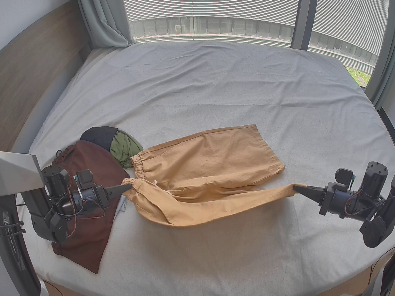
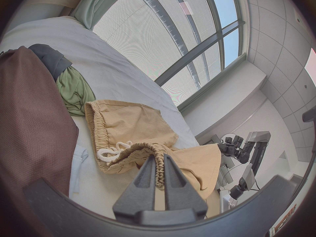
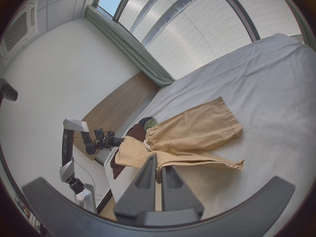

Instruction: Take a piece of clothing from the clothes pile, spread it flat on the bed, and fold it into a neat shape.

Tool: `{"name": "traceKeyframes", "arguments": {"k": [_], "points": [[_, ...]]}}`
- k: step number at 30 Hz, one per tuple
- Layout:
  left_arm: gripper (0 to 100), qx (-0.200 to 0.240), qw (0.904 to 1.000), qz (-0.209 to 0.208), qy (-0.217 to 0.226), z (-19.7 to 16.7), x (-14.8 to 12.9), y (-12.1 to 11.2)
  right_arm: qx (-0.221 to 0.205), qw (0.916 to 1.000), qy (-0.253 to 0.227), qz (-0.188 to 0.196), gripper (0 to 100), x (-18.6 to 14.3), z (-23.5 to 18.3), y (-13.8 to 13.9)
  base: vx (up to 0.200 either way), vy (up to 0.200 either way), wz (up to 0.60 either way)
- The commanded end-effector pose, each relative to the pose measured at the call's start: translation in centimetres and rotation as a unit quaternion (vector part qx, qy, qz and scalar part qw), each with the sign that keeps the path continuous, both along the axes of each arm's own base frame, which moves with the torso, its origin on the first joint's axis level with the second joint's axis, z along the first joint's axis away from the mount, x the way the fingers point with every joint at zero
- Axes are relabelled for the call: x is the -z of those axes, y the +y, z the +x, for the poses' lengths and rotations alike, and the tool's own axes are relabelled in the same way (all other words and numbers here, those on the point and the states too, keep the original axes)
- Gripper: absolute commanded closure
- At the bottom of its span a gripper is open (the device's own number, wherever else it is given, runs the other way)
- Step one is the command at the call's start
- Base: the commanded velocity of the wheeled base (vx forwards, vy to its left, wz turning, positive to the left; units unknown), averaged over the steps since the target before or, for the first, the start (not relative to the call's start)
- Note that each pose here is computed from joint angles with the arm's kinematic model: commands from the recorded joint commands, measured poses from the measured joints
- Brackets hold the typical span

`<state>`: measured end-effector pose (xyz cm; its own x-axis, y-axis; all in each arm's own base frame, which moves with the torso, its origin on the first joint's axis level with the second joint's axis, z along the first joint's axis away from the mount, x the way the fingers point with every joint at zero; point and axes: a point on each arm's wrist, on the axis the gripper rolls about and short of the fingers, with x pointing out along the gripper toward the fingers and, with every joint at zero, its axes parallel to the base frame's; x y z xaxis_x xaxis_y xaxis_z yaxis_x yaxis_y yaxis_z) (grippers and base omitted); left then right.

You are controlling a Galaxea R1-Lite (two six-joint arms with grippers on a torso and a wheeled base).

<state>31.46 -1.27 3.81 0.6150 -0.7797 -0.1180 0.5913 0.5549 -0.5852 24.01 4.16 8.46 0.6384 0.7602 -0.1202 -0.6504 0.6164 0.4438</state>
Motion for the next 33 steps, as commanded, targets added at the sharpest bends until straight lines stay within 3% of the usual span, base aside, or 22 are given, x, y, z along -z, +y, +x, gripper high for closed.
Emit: {"name": "traceKeyframes", "arguments": {"k": [1, 30, 33], "points": [[100, -0.007, 1.0, 0.001, -0.002, 0.2, 0.0, 0.1, 0.013, 0.9997, -0.017, 0.009, 100, -0.7, 1.2, 0.0, 0.0, 0.0, 0.0], [100, -0.052, 0.9986, -0.012, -0.004, 1.3, -0.7, 0.7, 0.029, 0.9979, -0.035, 0.047, 100, -1.8, 5.2, 0.6, 0.0, 0.0, 0.0], [100, -0.078, 0.9967, -0.022, 0.002, 1.6, -0.9, 0.6, 0.032, 0.9965, -0.048, 0.06, 100, -2.6, 6.1, 0.6, 0.0, 0.0, 0.0]]}}
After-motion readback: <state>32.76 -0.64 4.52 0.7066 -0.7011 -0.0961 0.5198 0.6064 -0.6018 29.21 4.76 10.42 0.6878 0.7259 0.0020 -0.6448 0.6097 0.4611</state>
